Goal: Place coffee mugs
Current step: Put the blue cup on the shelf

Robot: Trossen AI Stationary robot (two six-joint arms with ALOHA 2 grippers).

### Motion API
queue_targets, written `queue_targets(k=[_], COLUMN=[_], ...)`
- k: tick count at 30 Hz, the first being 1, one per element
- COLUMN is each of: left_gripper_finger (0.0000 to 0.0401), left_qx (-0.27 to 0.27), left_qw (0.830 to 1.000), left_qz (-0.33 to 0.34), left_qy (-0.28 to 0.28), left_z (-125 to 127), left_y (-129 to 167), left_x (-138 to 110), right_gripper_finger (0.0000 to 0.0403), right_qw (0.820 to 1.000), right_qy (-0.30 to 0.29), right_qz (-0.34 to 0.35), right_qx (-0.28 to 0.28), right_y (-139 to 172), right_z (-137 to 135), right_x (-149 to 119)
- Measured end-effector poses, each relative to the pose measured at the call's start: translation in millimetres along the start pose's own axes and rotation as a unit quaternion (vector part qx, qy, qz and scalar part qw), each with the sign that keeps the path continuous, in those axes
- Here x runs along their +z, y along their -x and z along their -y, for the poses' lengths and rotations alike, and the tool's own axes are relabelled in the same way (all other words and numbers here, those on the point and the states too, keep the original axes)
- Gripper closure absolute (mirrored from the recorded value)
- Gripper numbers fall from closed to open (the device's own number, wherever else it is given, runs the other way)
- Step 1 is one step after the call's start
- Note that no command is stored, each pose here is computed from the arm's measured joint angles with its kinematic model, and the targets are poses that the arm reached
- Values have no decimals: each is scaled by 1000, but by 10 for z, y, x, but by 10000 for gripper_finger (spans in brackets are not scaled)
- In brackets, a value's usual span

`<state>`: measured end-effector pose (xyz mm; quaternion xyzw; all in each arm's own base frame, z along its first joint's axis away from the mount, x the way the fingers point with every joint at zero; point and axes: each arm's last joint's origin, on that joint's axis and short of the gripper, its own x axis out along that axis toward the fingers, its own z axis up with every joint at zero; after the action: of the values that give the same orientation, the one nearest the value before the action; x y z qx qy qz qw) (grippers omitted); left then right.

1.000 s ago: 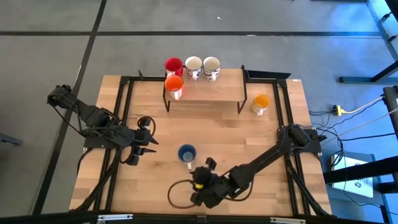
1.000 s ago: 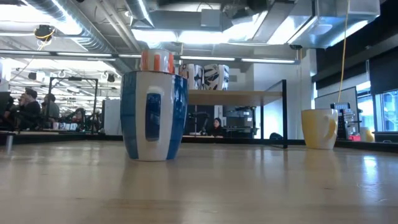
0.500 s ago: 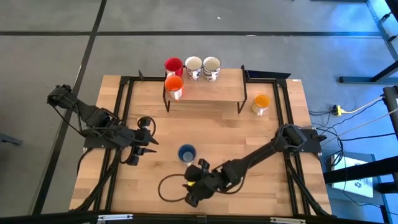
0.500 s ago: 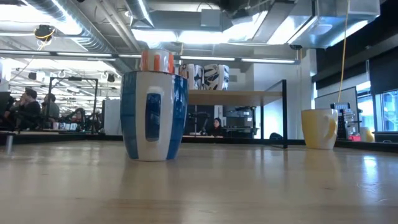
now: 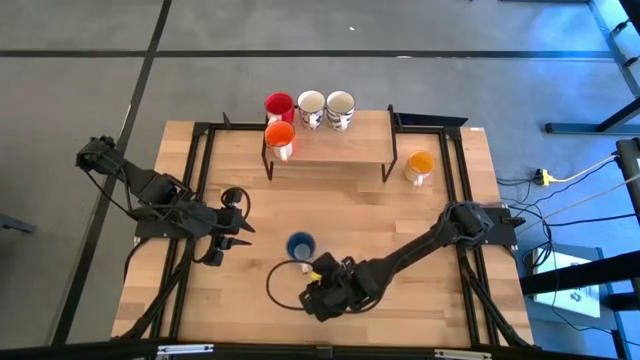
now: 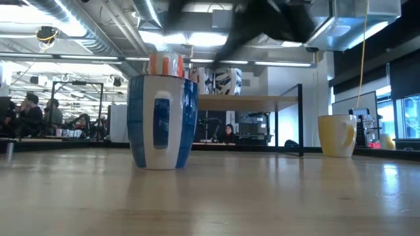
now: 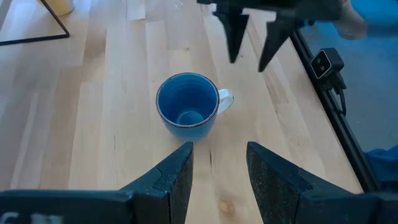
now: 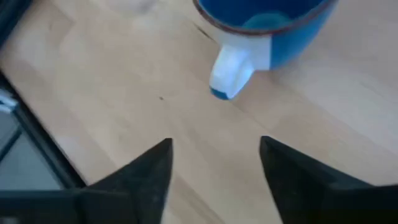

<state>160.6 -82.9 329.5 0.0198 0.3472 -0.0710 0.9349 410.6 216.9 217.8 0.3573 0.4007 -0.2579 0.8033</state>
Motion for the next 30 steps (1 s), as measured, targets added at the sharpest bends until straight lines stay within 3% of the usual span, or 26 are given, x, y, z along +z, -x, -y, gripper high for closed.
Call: queue_targets(k=[6,9,13,21,30], left_gripper_finger=[257,257,257,257,257], left_qx=[1,4,11,26,30], left_qw=[1000,1000,1000,1000,999], left_qz=[-1,0,2,6,7], left_qy=[-4,-4,-4,-4,-14], left_z=[-1,-3,-6,-15,-18], left_y=[0,0,0,0,1], left_x=[-2,-2,-1,4,3], right_gripper_finger=[124,123,134,179,278], right_qw=[997,993,991,989,989], right_qy=[-58,-80,-90,-96,-99], right_qz=[39,84,95,101,100], right_qx=[-12,-22,-26,-42,-45], right_y=[-229,-282,-335,-514,-690], right_z=[7,28,44,92,118], right_x=[-36,2,48,65,51])
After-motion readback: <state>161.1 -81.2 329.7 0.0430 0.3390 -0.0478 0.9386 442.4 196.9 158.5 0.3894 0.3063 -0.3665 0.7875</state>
